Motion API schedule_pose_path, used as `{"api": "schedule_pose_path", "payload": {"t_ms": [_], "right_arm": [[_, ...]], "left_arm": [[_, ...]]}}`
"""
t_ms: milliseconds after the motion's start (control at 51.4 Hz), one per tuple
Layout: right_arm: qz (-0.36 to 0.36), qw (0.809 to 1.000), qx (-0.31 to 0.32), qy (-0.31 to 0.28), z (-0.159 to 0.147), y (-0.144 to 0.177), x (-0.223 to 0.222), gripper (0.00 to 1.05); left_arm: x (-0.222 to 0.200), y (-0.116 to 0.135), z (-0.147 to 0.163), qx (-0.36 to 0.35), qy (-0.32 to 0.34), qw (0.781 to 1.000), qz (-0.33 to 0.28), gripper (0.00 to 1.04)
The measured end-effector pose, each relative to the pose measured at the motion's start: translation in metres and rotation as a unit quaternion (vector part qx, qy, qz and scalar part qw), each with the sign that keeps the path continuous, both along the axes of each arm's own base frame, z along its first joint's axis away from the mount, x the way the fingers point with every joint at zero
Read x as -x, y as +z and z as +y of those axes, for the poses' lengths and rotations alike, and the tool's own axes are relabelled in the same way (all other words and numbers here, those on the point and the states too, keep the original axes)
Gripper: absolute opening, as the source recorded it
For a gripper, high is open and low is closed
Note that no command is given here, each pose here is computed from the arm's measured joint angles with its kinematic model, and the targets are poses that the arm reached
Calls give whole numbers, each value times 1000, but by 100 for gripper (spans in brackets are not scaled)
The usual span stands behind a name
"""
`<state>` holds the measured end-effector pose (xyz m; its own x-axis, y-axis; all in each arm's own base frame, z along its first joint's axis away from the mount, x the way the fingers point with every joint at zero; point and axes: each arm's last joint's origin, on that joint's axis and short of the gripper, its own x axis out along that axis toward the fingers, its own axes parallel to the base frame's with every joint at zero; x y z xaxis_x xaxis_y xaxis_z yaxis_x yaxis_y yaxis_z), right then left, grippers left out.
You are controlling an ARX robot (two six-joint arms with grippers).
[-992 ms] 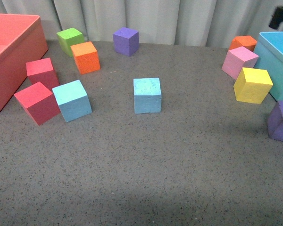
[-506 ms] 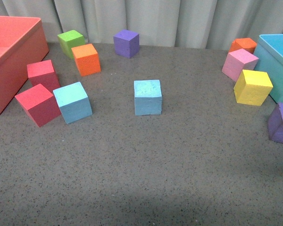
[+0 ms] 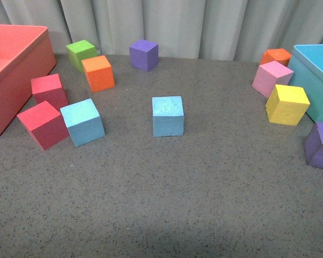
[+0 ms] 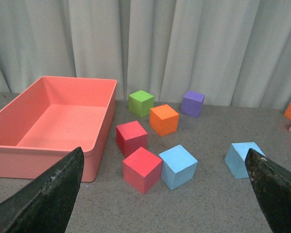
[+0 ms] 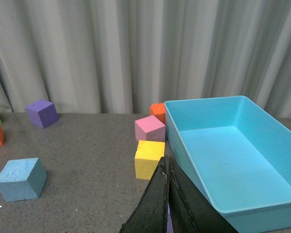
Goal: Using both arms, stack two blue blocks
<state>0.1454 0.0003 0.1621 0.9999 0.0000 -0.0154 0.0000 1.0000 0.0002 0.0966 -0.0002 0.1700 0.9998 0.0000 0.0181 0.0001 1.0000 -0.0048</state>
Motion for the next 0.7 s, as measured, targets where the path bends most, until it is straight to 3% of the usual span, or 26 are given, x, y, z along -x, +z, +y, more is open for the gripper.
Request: {"api": "schedule_pose_path", "payload": {"t_ms": [700], "right_arm": [[-10, 1000, 0, 0, 0, 5, 26, 1]], "left_arm": [[0, 0, 0, 0, 0, 1000, 0, 98]]}}
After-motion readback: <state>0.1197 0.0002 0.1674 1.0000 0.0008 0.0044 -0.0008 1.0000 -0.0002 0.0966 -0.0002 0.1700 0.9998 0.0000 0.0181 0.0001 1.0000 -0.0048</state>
